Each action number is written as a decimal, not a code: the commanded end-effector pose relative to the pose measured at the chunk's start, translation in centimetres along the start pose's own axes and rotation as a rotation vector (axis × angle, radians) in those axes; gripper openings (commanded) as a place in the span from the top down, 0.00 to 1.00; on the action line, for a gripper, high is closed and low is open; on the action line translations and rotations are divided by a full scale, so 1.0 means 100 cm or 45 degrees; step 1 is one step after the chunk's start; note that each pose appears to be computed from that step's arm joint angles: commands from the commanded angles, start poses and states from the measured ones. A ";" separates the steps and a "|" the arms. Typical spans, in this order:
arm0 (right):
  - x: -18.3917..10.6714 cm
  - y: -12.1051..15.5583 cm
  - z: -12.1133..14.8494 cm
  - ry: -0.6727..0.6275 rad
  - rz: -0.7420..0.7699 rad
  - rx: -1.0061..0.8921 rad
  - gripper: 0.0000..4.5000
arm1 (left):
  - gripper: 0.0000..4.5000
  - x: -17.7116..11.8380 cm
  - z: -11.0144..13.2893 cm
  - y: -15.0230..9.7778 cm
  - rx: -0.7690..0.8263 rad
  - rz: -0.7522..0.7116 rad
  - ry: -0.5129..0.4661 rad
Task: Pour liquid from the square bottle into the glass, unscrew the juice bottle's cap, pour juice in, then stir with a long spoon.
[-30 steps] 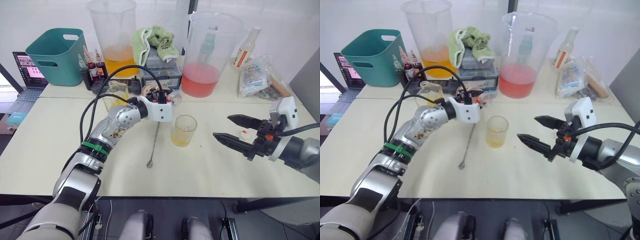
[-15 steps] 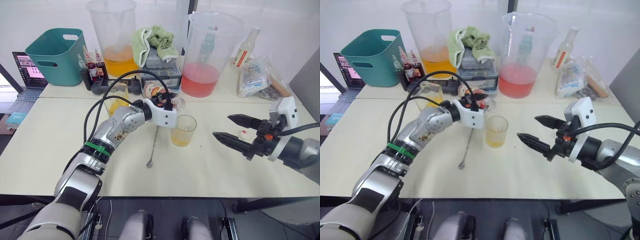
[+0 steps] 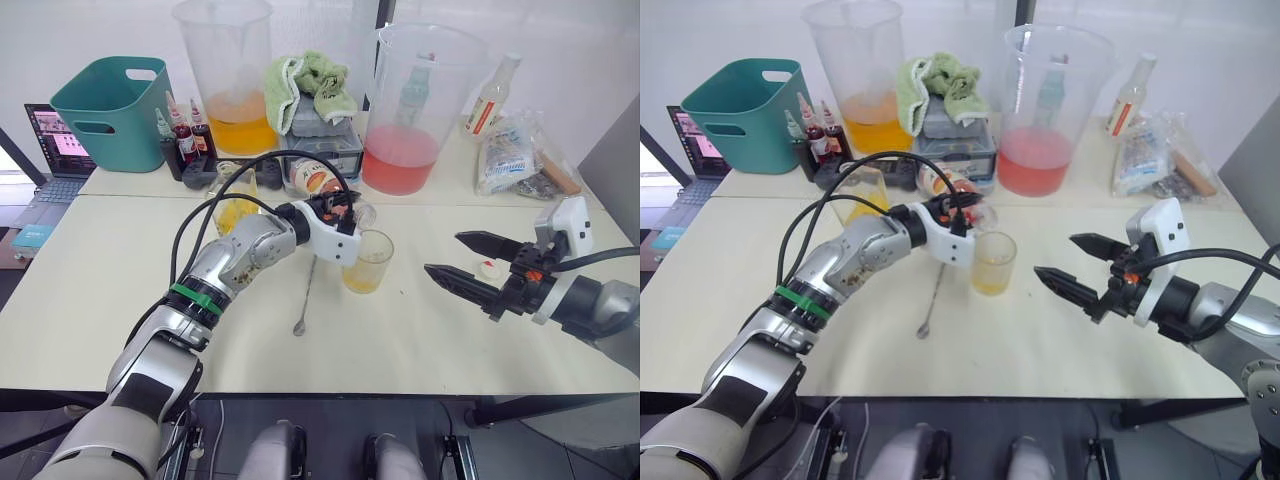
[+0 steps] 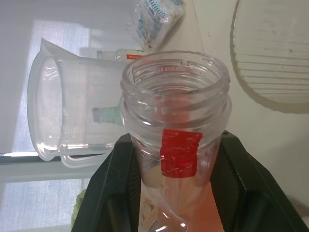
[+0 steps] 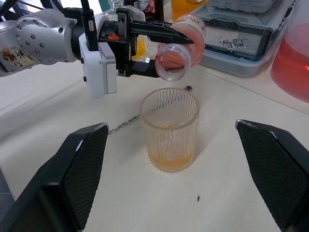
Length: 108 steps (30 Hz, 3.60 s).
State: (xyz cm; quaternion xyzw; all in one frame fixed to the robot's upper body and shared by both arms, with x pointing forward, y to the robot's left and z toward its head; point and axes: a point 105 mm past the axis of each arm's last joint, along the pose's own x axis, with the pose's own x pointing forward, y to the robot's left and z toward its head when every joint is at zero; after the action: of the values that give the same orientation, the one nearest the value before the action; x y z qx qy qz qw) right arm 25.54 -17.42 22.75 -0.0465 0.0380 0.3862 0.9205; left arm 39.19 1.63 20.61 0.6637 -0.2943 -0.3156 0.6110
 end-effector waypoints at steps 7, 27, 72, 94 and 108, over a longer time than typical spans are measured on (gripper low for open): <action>0.000 0.001 0.010 -0.051 -0.005 -0.026 0.01 | 0.64 0.004 0.011 0.031 0.121 0.124 -0.041; 0.000 -0.001 0.007 -0.040 -0.006 -0.009 0.01 | 0.64 0.005 0.015 0.034 0.256 0.097 -0.052; 0.006 -0.003 0.009 -0.041 0.019 -0.005 0.01 | 0.64 0.004 0.014 0.041 0.138 0.104 -0.029; 0.011 -0.009 0.017 -0.038 0.083 -0.034 0.01 | 0.64 -0.021 -0.010 0.085 -0.802 0.272 -0.007; 0.022 -0.010 0.025 0.007 0.361 -0.047 0.01 | 0.64 -0.087 -0.044 0.100 -1.653 0.414 0.122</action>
State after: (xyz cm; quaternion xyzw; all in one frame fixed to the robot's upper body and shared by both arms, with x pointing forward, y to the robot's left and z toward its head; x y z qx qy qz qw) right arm 27.96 -16.18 23.93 -0.0429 0.0620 0.5022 0.8614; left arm 38.77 10.00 30.01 0.1219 -0.0937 -0.2954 0.9429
